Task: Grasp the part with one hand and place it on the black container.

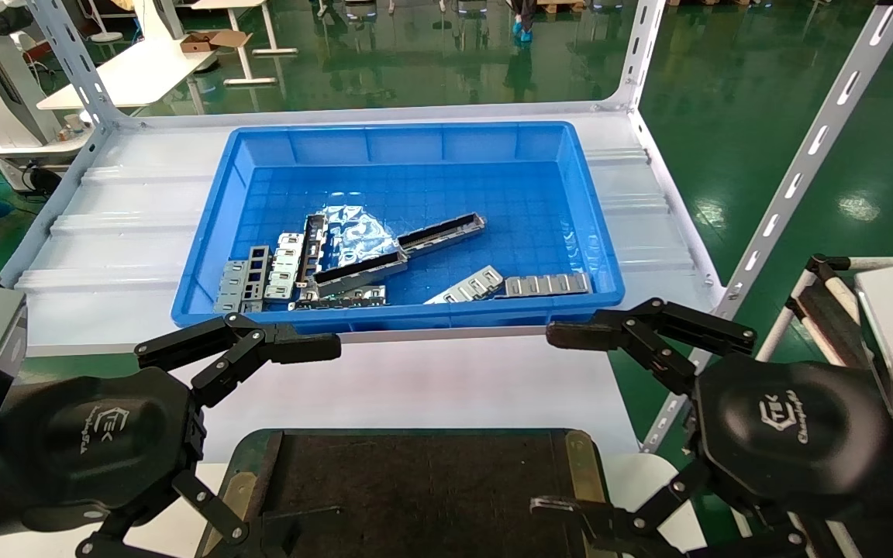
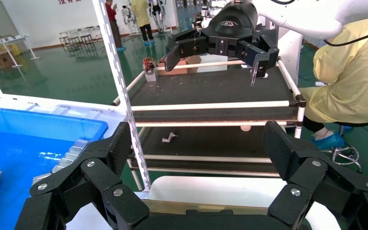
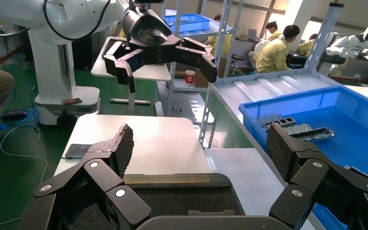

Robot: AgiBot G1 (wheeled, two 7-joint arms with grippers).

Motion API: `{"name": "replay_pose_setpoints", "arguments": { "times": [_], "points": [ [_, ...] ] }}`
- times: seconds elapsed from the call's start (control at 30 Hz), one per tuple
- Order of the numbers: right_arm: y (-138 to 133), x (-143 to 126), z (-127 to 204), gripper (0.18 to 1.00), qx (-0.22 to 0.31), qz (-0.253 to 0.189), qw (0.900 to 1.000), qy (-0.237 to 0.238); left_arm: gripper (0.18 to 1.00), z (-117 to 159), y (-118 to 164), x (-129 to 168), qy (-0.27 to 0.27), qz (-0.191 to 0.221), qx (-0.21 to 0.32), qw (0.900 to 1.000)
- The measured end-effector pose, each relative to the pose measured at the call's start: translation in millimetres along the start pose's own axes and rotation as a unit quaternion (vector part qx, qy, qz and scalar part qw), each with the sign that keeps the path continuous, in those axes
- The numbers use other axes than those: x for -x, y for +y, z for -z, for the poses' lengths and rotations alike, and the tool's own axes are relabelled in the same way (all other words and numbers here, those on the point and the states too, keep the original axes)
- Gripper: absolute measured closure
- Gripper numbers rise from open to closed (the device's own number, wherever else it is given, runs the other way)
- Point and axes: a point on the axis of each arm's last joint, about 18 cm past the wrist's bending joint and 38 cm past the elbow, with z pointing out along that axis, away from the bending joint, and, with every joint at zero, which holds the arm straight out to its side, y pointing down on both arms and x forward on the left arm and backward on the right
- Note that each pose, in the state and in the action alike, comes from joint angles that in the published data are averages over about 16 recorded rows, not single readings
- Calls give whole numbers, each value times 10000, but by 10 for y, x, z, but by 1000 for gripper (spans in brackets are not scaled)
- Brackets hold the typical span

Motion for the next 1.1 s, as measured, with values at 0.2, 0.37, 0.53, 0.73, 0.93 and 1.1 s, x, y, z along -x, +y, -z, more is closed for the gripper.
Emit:
{"name": "replay_pose_setpoints", "arguments": {
  "times": [0.2,0.37,0.53,0.73,0.93,1.1],
  "points": [
    [0,0,0,178,0,0,10000,0,184,0,0,0,0,0,0,10000],
    [0,0,0,178,0,0,10000,0,184,0,0,0,0,0,0,10000],
    [0,0,0,178,0,0,10000,0,184,0,0,0,0,0,0,10000],
    [0,0,0,178,0,0,10000,0,184,0,0,0,0,0,0,10000],
    [0,0,0,178,0,0,10000,0,184,0,0,0,0,0,0,10000],
    [0,0,0,178,0,0,10000,0,184,0,0,0,0,0,0,10000]
  ]
}}
